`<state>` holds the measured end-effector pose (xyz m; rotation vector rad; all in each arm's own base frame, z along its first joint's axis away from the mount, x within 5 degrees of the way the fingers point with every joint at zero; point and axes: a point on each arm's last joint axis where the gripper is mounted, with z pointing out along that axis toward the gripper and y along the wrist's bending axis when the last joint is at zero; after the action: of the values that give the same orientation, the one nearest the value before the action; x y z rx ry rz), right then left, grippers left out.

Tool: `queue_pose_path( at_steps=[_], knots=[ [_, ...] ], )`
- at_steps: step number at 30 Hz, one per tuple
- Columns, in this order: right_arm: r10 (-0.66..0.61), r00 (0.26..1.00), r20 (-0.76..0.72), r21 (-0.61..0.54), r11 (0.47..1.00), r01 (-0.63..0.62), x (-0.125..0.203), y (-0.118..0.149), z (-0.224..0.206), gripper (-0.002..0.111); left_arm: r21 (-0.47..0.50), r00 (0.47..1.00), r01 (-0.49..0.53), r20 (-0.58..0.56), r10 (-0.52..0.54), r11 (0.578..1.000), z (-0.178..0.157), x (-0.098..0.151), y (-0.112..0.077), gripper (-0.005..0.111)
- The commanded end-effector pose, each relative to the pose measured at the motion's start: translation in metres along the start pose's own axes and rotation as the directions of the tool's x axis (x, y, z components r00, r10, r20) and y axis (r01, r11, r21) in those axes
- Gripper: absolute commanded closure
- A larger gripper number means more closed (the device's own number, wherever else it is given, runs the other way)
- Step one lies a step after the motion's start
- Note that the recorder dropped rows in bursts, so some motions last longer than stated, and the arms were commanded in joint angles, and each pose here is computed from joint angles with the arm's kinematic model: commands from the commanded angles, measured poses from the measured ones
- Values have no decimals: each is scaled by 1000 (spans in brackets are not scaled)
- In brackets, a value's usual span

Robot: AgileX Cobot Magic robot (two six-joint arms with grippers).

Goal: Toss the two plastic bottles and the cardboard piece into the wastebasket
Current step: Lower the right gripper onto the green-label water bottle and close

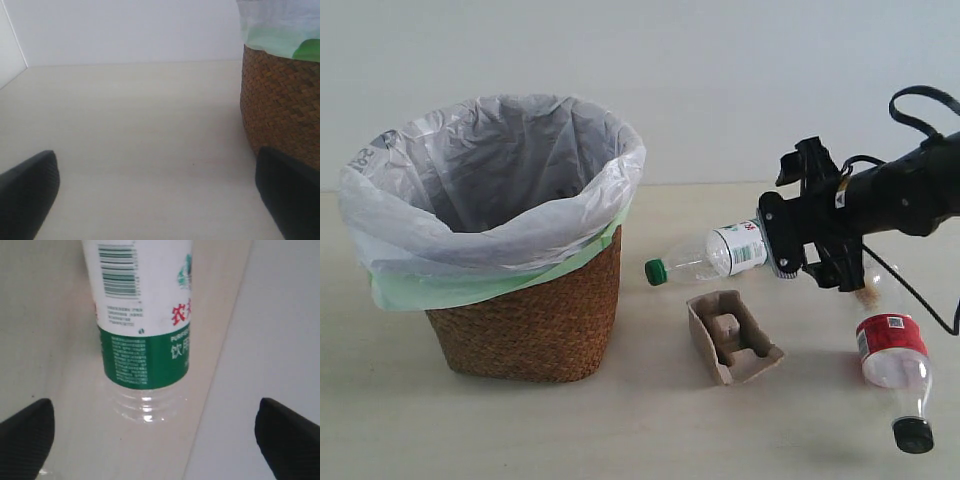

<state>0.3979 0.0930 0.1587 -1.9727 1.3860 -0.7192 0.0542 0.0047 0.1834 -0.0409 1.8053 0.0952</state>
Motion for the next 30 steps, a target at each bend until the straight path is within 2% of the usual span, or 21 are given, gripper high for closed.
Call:
queue_pose_path(
  at_steps=[1,8,20,24,30],
  knots=[
    [-47,999,5,8,999,46,-1,-2,9,3,5,1000,9,15,-10,1000,-1,-2,0,-1],
    [-5,1000,6,19,1000,5,-1,-7,26,3,5,1000,9,15,-10,1000,-1,-2,0,-1],
    [-4,1000,9,14,1000,4,-1,-5,55,3,5,1000,9,15,-10,1000,-1,-2,0,-1],
    [-4,1000,28,49,999,3,-3,-2,62,3,5,1000,9,15,-10,1000,-1,-2,0,-1],
    [-9,999,35,37,999,8,-5,6,70,3,5,1000,9,15,-10,1000,-1,-2,0,-1]
  ],
)
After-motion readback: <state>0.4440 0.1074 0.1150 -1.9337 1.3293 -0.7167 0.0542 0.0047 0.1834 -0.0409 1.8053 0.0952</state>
